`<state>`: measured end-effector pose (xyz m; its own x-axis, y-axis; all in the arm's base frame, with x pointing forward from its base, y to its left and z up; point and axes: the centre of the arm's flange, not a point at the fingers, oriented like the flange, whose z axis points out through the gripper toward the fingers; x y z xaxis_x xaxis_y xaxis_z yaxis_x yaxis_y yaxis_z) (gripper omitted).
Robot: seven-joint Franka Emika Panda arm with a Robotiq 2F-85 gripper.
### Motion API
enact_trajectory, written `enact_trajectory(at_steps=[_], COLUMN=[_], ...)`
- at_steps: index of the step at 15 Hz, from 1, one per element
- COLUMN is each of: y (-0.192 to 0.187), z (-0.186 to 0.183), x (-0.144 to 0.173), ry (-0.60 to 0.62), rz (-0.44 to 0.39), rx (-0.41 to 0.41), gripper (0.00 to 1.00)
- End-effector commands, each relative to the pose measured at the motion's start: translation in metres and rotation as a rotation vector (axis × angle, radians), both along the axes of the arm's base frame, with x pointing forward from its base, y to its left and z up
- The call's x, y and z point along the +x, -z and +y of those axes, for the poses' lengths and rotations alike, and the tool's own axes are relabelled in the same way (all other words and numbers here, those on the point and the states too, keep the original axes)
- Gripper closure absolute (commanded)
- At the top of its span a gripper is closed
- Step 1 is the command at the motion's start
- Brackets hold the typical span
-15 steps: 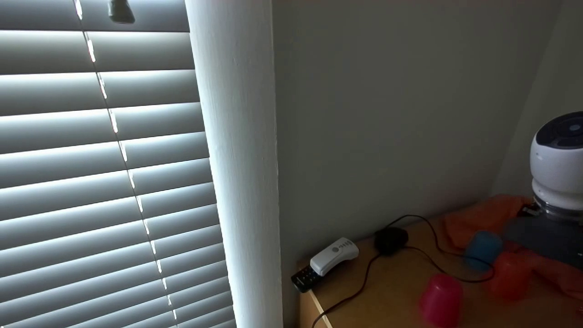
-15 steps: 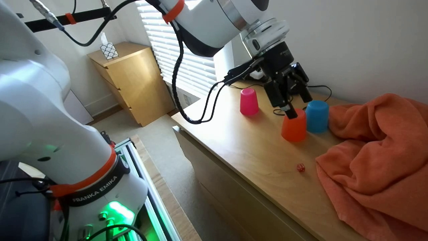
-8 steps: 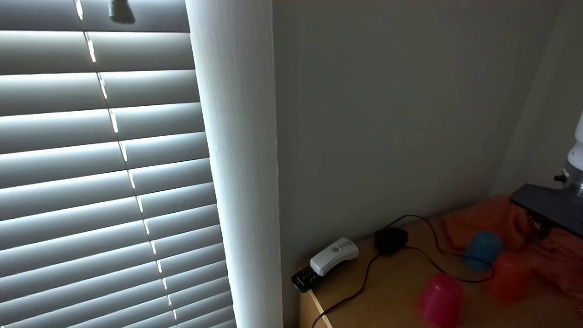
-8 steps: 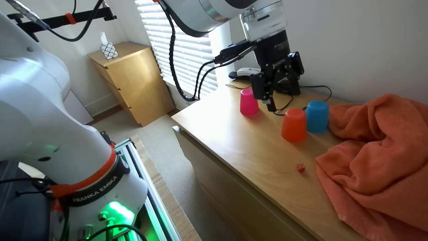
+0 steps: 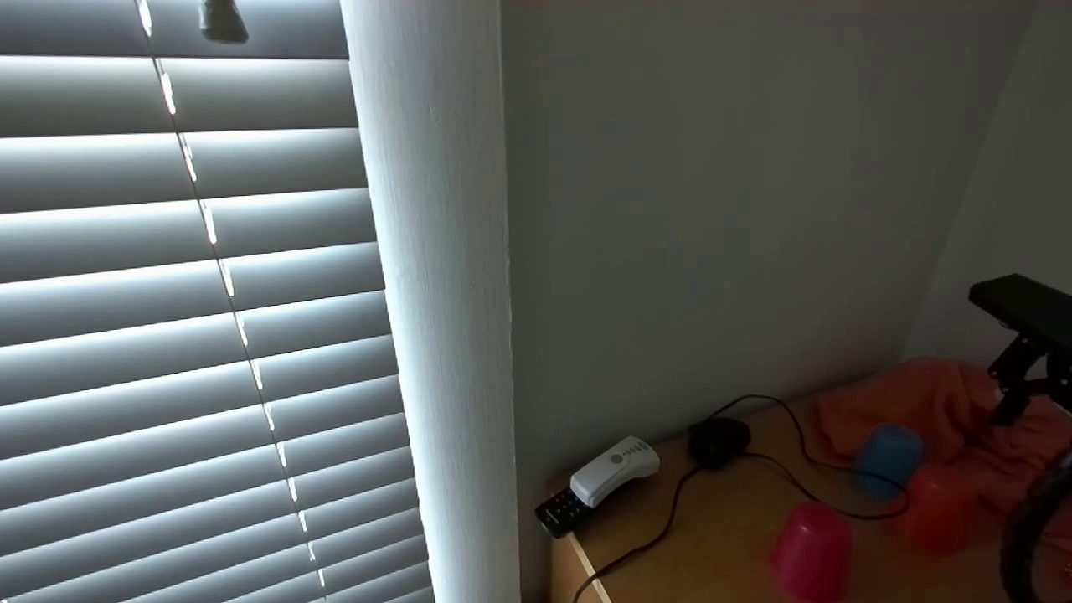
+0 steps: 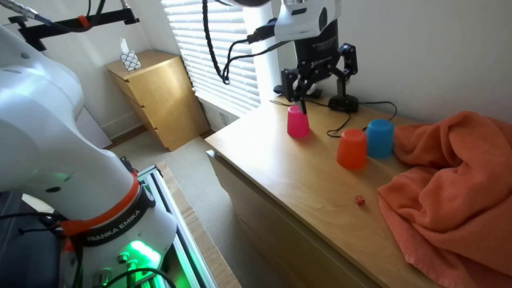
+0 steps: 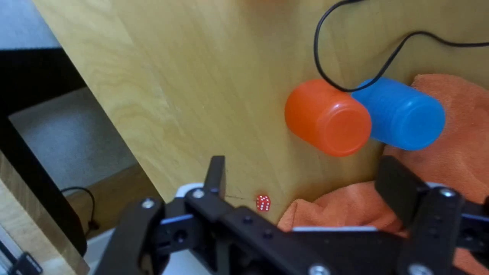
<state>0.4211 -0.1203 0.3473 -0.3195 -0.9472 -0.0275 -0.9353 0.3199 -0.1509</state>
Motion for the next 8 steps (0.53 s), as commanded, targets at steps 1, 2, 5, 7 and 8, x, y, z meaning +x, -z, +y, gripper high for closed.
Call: enact_trajectory(at_steps=[1,2,5,7,8], y=[-0.014,-0.018,-0.019,-0.021,-0.021], z=[0.001,0.001,-0.001,0.0,0.0], x=[-0.018,-0.019,-0.006,-0.008,-0.009], ry=[0.101,0.118,0.11,0.116,0.118], rz=[-0.083,-0.093,-0.071,-0.078,-0.079], rx=[0.1,0.114,0.1,0.105,0.106], gripper=[0.0,0.0,0.0,0.0,0.0])
